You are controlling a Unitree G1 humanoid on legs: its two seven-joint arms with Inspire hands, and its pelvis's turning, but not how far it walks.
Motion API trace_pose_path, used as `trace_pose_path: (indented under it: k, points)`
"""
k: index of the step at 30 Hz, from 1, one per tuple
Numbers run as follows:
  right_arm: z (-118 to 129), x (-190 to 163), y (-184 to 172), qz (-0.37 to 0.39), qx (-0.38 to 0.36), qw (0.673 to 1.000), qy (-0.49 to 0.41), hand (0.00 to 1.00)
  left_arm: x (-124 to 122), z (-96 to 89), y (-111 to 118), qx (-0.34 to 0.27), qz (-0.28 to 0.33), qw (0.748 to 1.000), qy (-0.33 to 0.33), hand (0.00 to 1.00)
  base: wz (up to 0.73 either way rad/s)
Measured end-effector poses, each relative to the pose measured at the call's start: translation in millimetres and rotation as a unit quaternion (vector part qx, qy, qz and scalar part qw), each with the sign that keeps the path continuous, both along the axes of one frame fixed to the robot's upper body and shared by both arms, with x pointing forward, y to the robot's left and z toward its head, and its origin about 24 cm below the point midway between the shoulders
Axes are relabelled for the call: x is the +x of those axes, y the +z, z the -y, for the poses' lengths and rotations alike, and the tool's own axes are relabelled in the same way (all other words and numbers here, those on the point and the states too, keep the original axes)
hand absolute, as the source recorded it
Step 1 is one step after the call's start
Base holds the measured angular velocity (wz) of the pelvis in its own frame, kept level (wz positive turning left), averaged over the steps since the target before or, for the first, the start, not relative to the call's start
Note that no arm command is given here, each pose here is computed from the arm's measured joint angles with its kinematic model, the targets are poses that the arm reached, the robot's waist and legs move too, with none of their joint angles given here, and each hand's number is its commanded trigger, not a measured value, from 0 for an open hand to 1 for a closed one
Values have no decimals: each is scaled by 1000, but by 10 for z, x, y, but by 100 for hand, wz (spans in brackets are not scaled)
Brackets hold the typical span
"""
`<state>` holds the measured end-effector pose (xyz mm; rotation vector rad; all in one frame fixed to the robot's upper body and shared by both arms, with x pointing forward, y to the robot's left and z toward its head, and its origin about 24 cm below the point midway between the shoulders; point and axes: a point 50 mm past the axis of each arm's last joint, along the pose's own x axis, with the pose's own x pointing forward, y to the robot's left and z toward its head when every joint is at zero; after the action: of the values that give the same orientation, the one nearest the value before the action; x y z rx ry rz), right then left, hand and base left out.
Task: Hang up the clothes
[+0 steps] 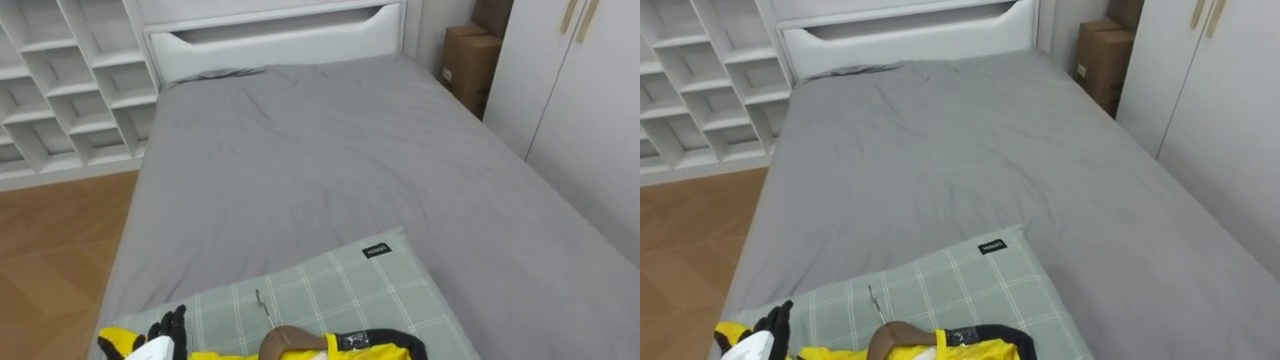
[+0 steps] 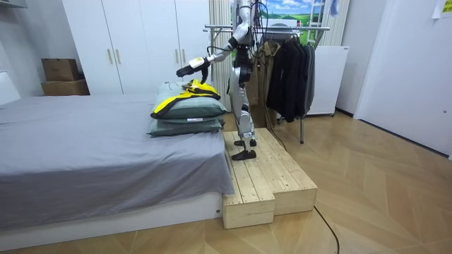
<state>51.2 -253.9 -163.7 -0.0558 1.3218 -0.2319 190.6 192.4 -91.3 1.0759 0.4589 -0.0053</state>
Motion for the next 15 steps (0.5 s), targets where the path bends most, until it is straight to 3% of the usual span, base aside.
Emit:
trace_pose_path:
  k: [8, 15]
  points:
    - [-53, 120, 2, 17, 7, 1000, 5, 0, 174, 65, 82, -22, 26, 999, -6, 0, 0]
    - [-54, 126, 3, 15, 7, 1000, 10, 0, 158, 41, 57, -22, 20, 1000, -2, 0, 0]
